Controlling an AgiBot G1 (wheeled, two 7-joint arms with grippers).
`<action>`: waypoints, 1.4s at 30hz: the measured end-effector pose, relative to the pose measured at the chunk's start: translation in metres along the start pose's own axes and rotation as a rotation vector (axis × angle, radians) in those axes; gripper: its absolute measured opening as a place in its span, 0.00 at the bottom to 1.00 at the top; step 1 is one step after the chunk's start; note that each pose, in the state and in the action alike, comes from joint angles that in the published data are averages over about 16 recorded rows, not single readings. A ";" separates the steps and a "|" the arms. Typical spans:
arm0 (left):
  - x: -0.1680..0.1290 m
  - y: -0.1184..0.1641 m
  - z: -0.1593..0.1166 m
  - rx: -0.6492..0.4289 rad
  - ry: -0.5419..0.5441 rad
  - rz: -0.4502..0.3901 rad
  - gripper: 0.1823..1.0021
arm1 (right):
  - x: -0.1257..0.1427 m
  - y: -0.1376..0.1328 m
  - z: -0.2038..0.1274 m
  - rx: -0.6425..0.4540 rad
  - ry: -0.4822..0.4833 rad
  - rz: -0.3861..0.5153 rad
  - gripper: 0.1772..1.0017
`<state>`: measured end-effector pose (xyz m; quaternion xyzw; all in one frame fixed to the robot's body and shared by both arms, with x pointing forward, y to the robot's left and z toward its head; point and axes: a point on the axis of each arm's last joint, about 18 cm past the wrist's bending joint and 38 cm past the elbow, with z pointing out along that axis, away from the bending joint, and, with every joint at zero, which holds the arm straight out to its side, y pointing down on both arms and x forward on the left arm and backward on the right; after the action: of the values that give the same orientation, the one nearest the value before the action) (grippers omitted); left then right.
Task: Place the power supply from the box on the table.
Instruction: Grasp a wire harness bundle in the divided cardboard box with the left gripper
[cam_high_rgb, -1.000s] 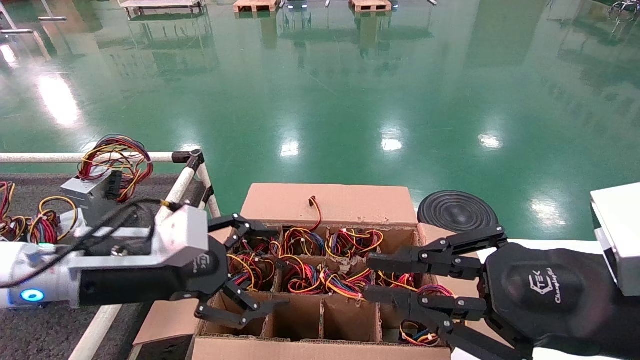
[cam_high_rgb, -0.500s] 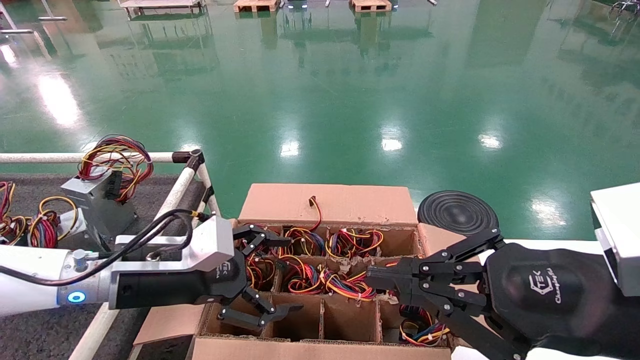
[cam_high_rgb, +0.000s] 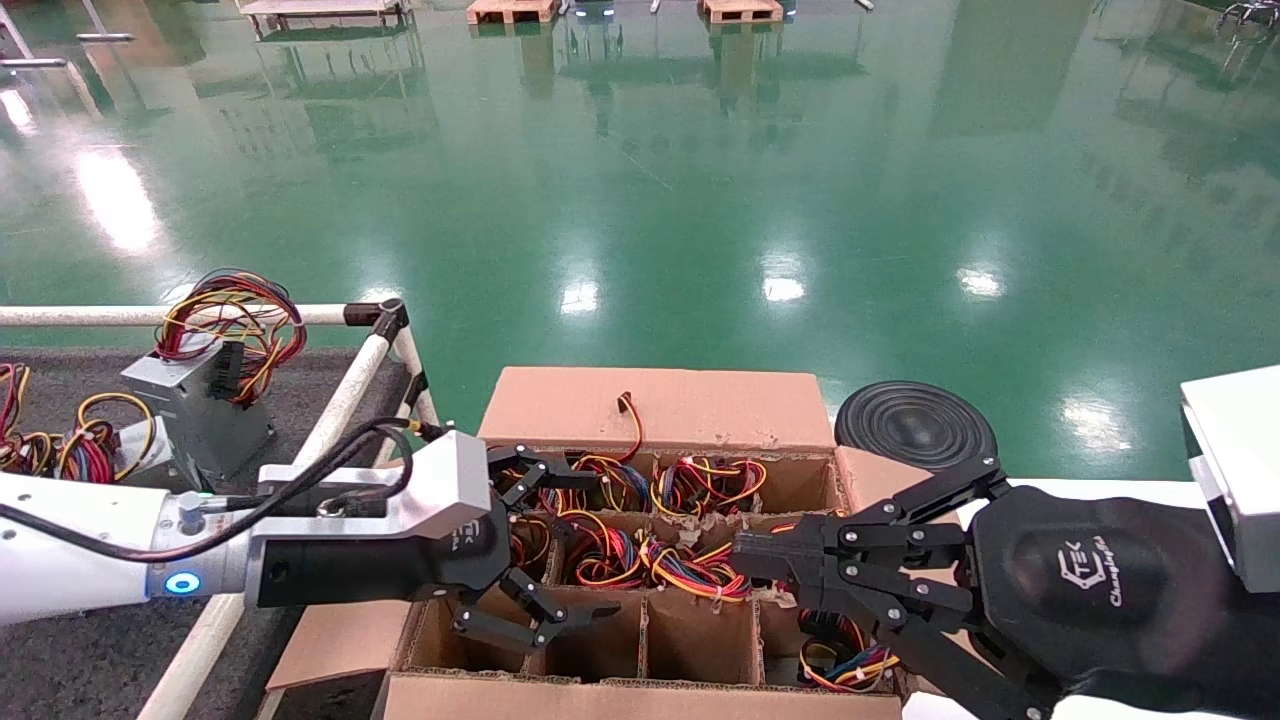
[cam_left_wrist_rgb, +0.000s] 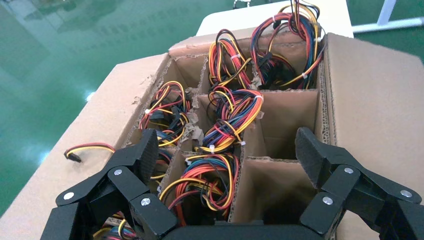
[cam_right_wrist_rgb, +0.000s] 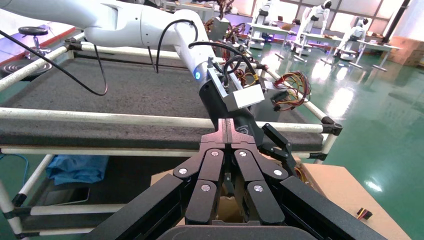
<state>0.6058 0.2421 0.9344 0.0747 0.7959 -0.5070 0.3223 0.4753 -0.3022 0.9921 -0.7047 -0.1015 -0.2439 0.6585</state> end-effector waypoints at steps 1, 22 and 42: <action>-0.001 0.000 0.002 -0.002 0.001 0.007 1.00 | 0.000 0.000 0.000 0.000 0.000 0.000 0.02; -0.007 0.004 0.041 -0.007 0.011 0.095 1.00 | 0.000 0.000 0.000 0.000 0.000 0.000 0.02; -0.005 0.020 0.063 -0.020 0.031 0.139 1.00 | 0.000 0.000 0.000 0.000 0.000 0.000 0.02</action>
<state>0.6458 0.1990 0.9044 0.1342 0.7987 -0.4743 0.3452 0.4753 -0.3022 0.9921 -0.7047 -0.1015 -0.2439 0.6585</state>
